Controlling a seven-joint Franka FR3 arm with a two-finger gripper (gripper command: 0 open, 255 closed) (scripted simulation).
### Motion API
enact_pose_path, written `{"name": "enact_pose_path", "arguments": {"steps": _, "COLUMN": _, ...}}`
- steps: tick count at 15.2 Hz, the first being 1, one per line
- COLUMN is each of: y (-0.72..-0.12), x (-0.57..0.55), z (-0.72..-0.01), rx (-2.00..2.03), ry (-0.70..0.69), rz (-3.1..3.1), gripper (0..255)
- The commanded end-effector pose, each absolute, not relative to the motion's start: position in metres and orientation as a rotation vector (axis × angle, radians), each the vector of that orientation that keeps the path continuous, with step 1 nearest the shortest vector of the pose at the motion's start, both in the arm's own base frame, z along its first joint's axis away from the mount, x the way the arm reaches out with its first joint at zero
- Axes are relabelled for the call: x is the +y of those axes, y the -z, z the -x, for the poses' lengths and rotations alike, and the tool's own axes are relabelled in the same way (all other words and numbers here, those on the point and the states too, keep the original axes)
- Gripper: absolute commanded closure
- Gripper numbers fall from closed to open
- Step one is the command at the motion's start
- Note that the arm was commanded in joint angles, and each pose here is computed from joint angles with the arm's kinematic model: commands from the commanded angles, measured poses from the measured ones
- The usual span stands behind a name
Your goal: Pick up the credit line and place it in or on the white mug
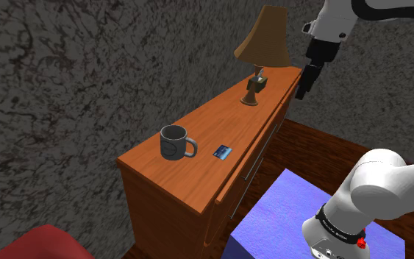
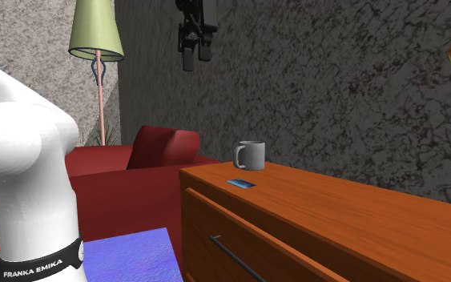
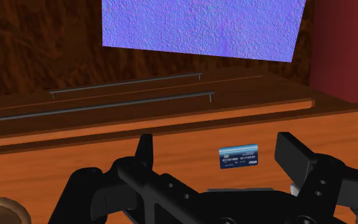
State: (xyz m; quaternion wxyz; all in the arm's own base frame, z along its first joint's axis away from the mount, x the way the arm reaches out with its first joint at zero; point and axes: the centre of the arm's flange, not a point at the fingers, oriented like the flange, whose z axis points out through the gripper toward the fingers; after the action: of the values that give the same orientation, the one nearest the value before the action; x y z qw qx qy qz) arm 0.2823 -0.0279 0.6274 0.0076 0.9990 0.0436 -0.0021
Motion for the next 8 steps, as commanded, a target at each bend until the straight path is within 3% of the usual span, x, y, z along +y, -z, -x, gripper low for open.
{"name": "enact_pose_path", "arguments": {"steps": 1, "y": -0.627, "x": -0.028, "z": -0.282, "rx": 0.136, "ry": 0.007, "rz": -3.123, "gripper": 0}}
{"name": "enact_pose_path", "arguments": {"steps": 8, "y": -0.558, "x": 0.002, "z": -0.34, "rx": -0.483, "ry": 0.226, "rz": -3.196, "gripper": 0}}
